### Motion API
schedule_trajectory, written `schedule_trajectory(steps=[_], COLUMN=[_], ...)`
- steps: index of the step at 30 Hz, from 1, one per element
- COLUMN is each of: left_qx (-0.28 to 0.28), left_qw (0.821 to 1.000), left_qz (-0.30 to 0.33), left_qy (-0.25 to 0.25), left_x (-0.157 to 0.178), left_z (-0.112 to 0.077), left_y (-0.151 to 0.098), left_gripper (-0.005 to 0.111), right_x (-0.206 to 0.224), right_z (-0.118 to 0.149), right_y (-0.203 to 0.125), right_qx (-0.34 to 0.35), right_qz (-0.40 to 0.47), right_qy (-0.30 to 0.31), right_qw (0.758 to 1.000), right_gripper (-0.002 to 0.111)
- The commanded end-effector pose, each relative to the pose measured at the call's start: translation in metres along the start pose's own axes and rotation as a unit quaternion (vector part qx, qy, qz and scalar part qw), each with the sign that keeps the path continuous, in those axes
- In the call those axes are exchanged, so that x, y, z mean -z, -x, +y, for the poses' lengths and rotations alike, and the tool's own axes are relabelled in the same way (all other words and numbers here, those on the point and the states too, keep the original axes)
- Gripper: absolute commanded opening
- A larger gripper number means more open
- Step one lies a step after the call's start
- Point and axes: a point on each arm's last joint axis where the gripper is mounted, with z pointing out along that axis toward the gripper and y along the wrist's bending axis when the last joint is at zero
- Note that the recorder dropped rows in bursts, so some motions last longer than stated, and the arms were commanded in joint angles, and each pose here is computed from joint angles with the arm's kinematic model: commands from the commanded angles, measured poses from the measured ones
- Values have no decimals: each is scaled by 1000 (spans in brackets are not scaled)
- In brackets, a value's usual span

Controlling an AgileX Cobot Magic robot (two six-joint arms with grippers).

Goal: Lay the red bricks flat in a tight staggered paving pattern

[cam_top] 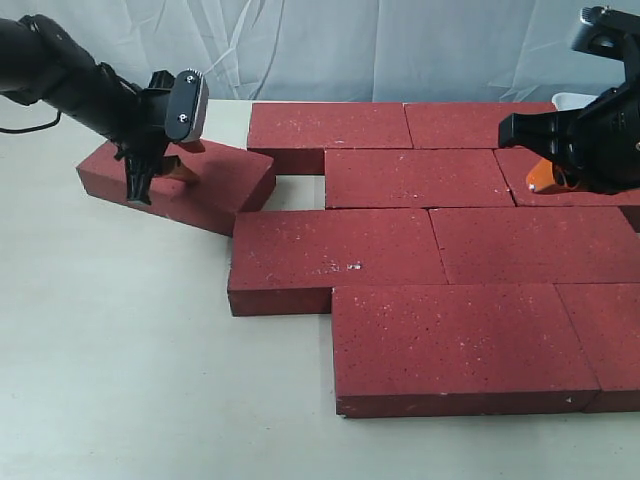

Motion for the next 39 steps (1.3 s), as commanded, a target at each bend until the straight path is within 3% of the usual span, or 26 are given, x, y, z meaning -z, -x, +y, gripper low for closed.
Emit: schedule_trajectory(steps=[1, 12, 20, 26, 35, 39], left_qx=[15, 49, 40, 75, 170, 231], left_qw=[1000, 998, 997, 994, 974, 955], left_qz=[-9, 28, 26, 31, 71, 88], left_qy=[-6, 12, 53, 77, 133, 161], left_x=[-10, -3, 30, 47, 38, 32], left_z=[-5, -1, 13, 19, 23, 23], left_y=[5, -8, 2, -1, -48, -70], left_gripper=[45, 45, 45, 45, 45, 45], right_x=[2, 2, 2, 2, 2, 2], right_z=[-1, -1, -1, -1, -1, -1], right_y=[1, 1, 1, 1, 1, 1], right_qx=[-1, -1, -1, -2, -1, -1], right_qz=[-9, -9, -9, -9, -9, -9], right_qy=[0, 0, 0, 0, 0, 0], right_qw=[1000, 1000, 1000, 1000, 1000, 1000], right_gripper=[-1, -1, -1, -1, -1, -1])
